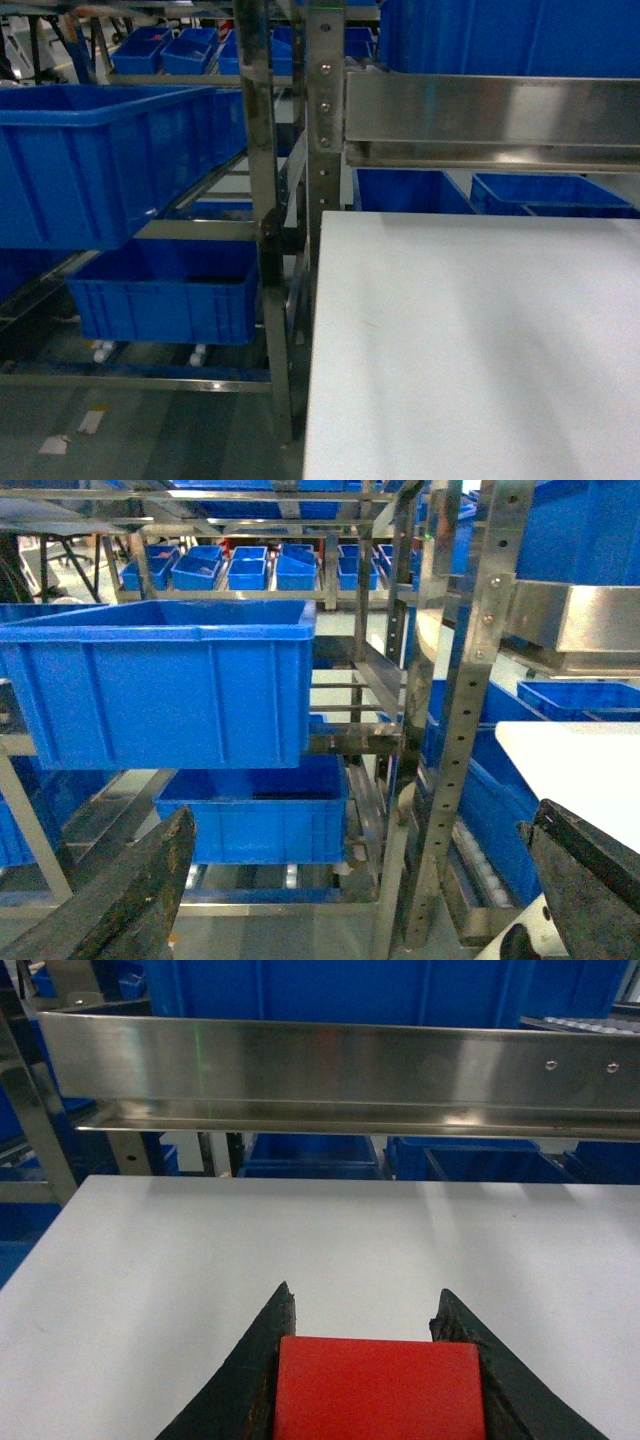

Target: Place magnetic block on left shelf second layer

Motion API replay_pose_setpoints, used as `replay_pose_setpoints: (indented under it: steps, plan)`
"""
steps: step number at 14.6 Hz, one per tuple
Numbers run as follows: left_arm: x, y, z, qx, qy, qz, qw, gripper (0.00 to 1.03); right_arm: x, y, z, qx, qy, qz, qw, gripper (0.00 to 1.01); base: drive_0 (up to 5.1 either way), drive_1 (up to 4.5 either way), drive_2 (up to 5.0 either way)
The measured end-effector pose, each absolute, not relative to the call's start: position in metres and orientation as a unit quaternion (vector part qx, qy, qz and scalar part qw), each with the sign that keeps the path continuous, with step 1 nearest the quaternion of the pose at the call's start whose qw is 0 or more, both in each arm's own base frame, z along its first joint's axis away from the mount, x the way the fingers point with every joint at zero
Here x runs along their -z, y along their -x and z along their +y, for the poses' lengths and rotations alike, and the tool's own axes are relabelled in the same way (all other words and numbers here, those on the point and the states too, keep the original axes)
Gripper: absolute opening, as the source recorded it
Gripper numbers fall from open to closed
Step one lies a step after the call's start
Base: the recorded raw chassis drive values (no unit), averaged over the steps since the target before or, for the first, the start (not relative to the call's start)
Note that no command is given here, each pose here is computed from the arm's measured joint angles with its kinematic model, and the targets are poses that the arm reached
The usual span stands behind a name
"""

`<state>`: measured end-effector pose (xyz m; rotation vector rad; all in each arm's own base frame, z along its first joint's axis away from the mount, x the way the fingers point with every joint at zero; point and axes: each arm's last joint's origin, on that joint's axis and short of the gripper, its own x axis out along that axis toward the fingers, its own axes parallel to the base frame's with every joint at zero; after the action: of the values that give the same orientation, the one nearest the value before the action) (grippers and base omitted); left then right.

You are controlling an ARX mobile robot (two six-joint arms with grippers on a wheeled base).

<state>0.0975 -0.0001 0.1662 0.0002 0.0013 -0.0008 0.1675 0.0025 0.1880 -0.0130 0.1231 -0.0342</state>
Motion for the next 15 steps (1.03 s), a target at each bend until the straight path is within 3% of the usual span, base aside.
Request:
replay_pose_setpoints:
  steps: [15]
  plan:
    - [-0.1660, -0.0975, 0.0000, -0.001, 0.000, 0.001, 1.000, 0.98, -0.1878, -0.1675, 0.0025, 0.017, 0.007, 0.062, 0.998, 0.34, -5.0, 2.46, 2.5]
